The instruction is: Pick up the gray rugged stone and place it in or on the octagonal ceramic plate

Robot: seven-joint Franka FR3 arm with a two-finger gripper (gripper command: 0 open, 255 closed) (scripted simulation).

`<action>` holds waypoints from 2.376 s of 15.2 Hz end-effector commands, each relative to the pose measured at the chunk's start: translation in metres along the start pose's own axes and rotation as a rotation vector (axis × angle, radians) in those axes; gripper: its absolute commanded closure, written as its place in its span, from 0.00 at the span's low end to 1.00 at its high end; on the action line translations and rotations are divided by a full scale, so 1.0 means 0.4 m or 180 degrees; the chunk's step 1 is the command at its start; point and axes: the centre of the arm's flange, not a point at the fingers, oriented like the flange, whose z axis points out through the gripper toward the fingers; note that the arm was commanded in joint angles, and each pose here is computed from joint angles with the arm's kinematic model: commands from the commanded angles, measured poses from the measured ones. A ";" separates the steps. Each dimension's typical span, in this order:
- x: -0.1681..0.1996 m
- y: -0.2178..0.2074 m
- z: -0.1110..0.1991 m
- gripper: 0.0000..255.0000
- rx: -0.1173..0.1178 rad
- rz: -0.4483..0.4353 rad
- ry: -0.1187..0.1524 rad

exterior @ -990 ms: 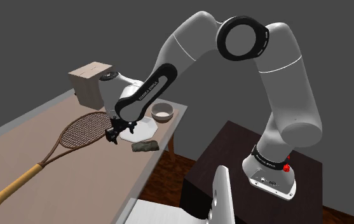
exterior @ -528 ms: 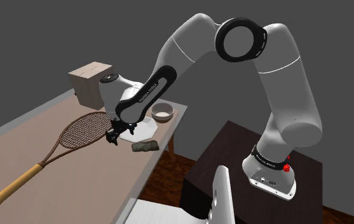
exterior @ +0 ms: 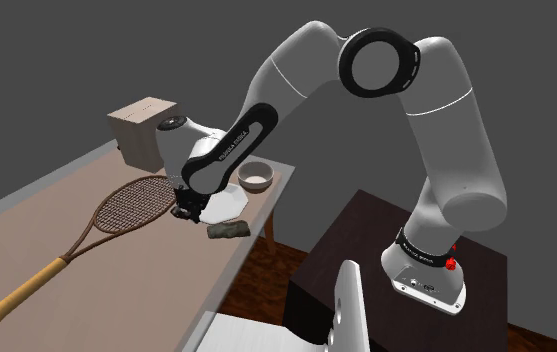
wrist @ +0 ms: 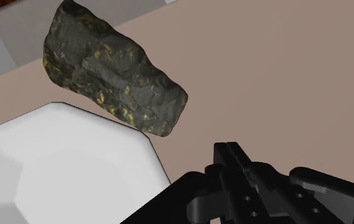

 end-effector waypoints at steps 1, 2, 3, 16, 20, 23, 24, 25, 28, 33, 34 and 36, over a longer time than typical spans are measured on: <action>0.000 0.000 0.000 1.00 0.0000 0.0000 0.0000; 0.000 0.000 0.000 1.00 0.0000 0.0000 0.0000; 0.000 0.000 0.000 1.00 0.0000 0.0000 0.0000; -0.051 0.056 0.219 0.00 -0.0360 -0.3591 -0.0130; -0.050 0.059 0.240 0.00 -0.0360 -0.3591 -0.0130; -0.050 0.059 0.240 0.00 -0.0360 -0.3591 -0.0130; -0.050 0.059 0.240 0.00 -0.0360 -0.3591 -0.0130; -0.050 0.059 0.240 0.00 -0.0360 -0.3591 -0.0131; -0.050 0.059 0.240 1.00 -0.0360 -0.3591 -0.0131; -0.050 0.059 0.240 1.00 -0.0360 -0.3591 -0.0131; -0.050 0.059 0.240 1.00 -0.0360 -0.3591 -0.0131; -0.050 0.059 0.227 1.00 -0.0361 -0.3591 -0.0130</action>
